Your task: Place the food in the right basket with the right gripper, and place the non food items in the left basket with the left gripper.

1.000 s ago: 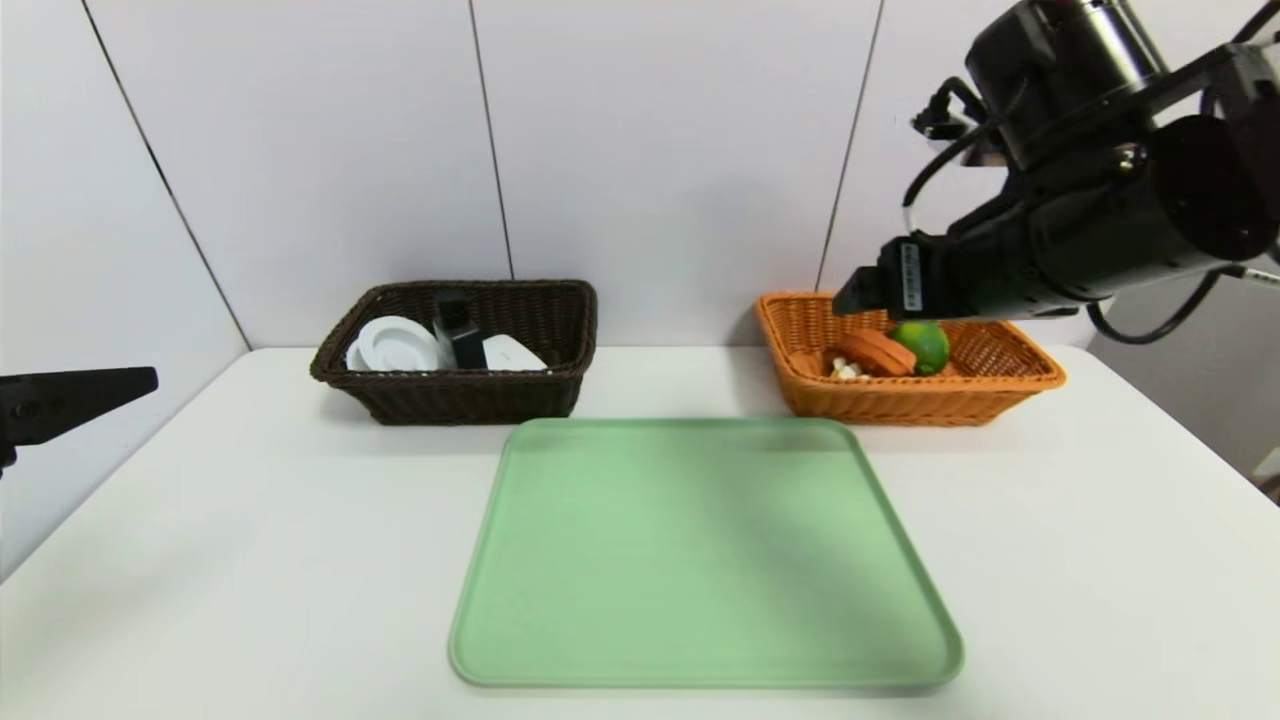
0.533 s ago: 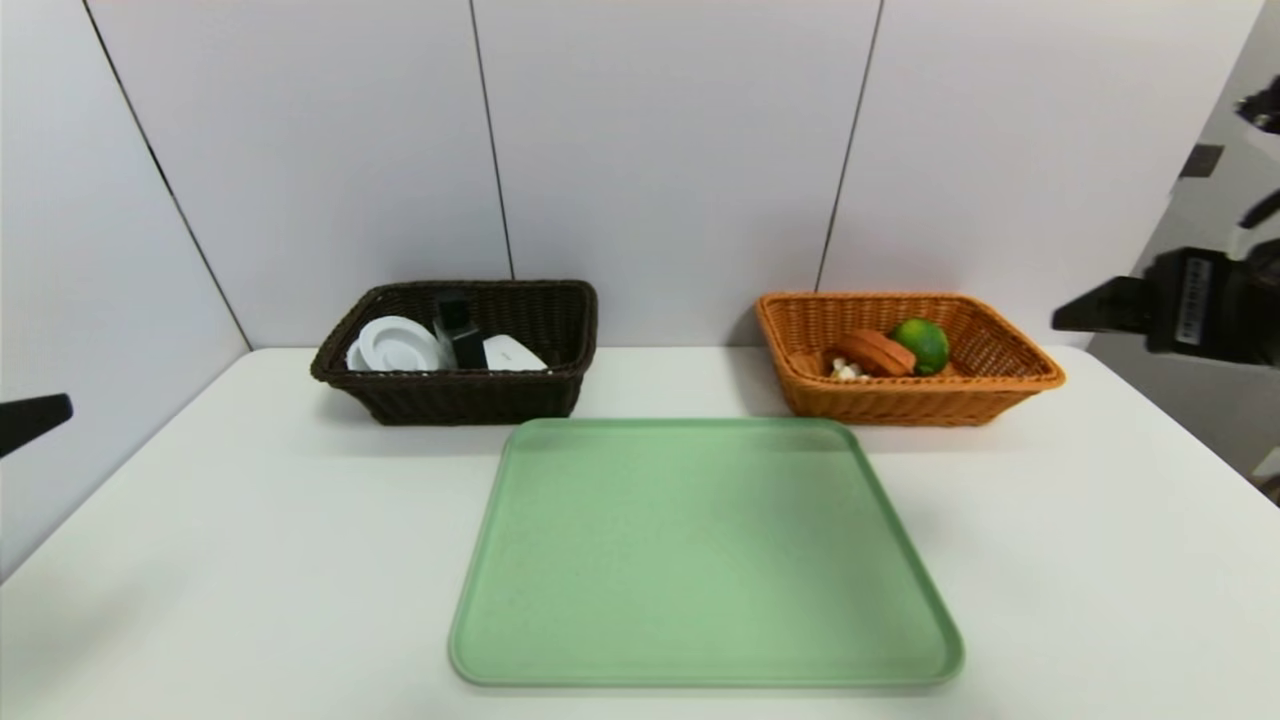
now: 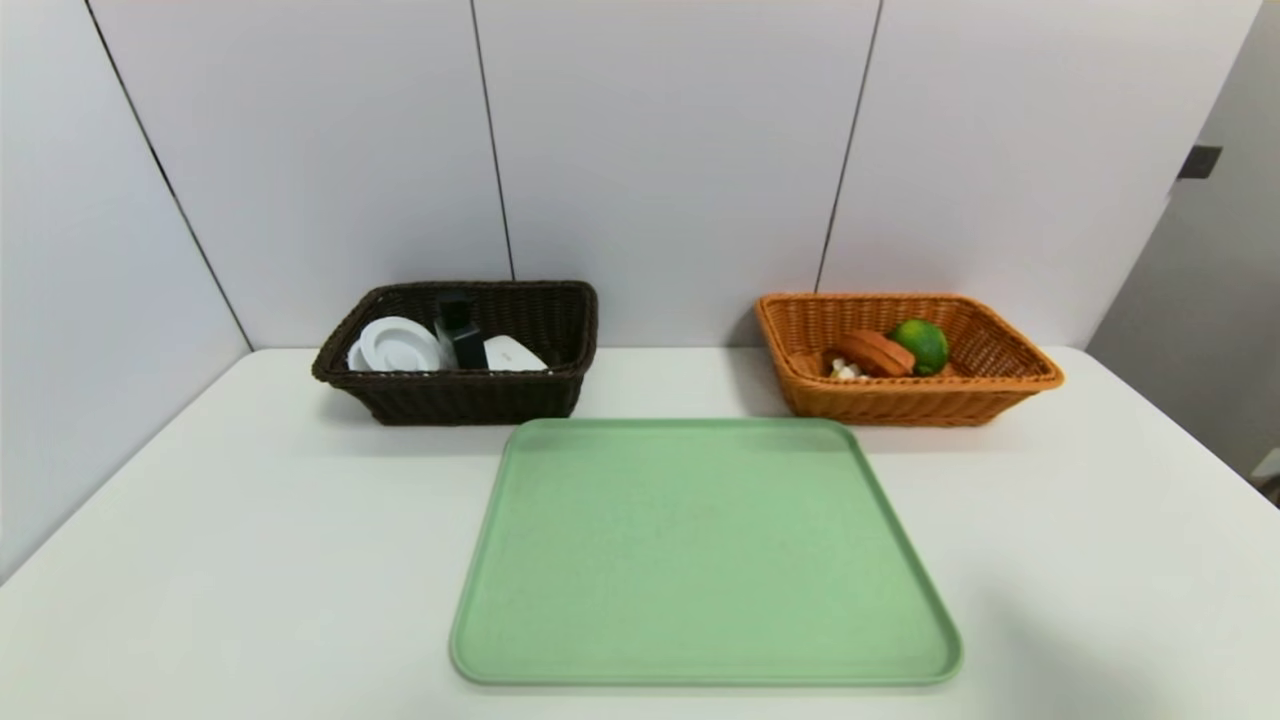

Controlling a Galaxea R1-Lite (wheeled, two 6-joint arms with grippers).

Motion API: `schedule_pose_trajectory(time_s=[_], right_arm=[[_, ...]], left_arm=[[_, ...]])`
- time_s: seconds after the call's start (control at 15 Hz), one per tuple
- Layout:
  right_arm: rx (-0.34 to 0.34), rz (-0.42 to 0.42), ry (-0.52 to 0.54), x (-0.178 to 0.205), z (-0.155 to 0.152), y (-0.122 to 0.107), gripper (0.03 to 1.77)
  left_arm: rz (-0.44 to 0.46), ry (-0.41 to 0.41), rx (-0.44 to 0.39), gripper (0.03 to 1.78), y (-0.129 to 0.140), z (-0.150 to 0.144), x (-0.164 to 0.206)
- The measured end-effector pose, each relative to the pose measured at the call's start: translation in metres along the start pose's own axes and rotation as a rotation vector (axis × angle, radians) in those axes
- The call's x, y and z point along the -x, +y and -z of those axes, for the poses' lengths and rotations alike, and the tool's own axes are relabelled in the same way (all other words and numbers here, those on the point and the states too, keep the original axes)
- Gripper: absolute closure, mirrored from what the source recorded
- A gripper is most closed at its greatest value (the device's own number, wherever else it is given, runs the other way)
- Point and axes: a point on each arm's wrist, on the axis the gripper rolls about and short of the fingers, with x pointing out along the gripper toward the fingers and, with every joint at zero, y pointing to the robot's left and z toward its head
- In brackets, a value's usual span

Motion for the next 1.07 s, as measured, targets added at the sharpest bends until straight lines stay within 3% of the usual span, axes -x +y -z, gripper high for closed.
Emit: schedule_pose_trajectory(time_s=[0.33, 0.6, 0.87, 1.07], right_arm=[[0.048, -0.035, -0.130, 0.054, 0.057, -0.040, 0.10], [0.137, -0.179, -0.240, 0.080, 0.101, -0.056, 0.10], [0.286, -0.292, -0.380, 0.067, 0.143, -0.056, 0.10], [0.293, -0.312, -0.532, 0.050, 0.160, -0.053, 0.10]], left_arm=[[0.073, -0.011, -0.002, 0.12, 0.006, 0.055, 0.038], [0.117, -0.105, -0.052, 0.12, 0.008, 0.077, 0.041], [0.120, -0.172, -0.170, 0.12, 0.008, 0.098, 0.006], [0.112, -0.267, -0.250, 0.12, 0.008, 0.120, -0.027]])
